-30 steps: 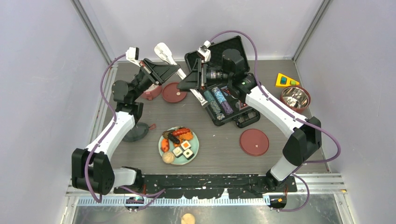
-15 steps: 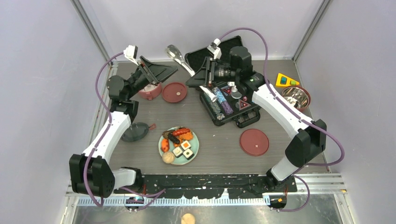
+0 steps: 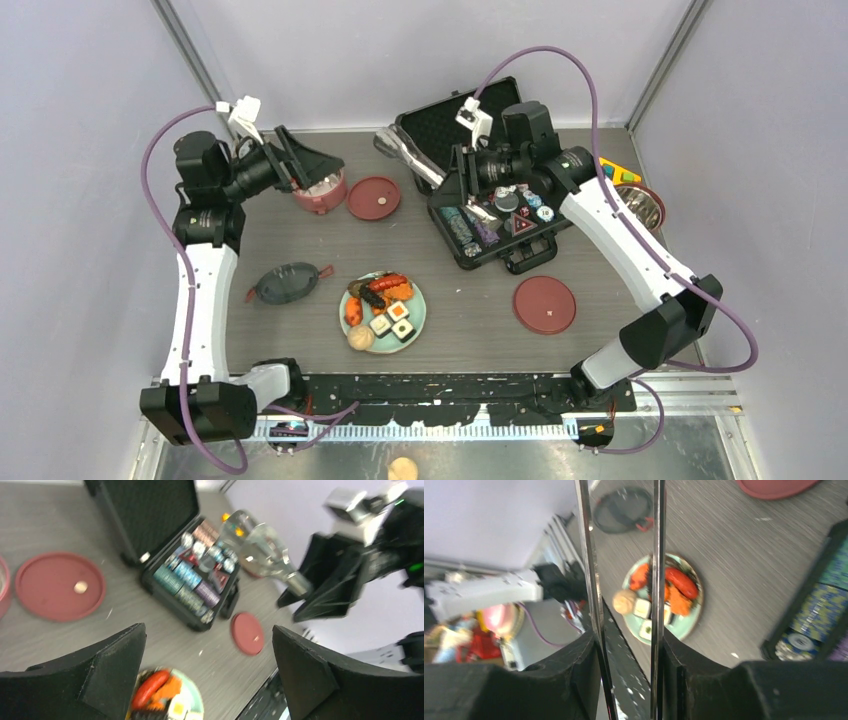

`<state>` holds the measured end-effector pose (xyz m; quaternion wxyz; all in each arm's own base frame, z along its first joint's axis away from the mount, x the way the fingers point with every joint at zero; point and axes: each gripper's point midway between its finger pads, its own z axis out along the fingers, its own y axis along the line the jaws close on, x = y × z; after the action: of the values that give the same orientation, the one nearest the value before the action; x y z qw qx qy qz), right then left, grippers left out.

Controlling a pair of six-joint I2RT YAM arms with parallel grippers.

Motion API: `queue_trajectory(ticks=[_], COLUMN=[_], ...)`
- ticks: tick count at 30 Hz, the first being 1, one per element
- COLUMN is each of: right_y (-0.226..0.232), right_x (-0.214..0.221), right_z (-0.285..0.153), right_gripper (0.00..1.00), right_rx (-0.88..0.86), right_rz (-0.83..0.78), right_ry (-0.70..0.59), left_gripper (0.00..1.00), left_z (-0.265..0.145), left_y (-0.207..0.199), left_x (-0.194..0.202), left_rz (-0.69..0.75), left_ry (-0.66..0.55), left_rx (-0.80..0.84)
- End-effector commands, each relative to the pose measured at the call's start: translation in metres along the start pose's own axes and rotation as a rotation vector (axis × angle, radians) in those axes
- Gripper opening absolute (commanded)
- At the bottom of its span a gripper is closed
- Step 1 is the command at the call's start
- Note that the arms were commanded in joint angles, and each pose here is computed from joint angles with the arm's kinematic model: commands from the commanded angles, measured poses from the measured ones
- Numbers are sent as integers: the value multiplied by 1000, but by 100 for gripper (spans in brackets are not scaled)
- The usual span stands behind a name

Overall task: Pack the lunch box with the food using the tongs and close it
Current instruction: Pick up the clamp at the center of the board, then pick up the fake food from the plate.

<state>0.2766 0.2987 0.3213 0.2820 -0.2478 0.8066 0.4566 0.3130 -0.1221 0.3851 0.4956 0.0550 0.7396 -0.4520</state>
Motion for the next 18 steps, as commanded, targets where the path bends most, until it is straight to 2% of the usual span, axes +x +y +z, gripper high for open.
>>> queue_trajectory(ticks=[1,6,10,18], right_y=[1,-10,-13,-22], right_x=[27,62,84,119], right_z=[-31,-38,-33,-10], right_gripper=[46,47,47,47], right_rx=[51,84,103,156], right_rz=[-248,-355,-410,-493], right_ry=[105,246,310,400], left_gripper=[100,100,100,100], left_z=[-26,-31,-33,-37], left_y=[36,54,63,79], left_x=[52,67,67,58], left_rz=[126,133,141,29], left_ry=[197,237,213,161], left_rx=[-187,-250,-286,-326])
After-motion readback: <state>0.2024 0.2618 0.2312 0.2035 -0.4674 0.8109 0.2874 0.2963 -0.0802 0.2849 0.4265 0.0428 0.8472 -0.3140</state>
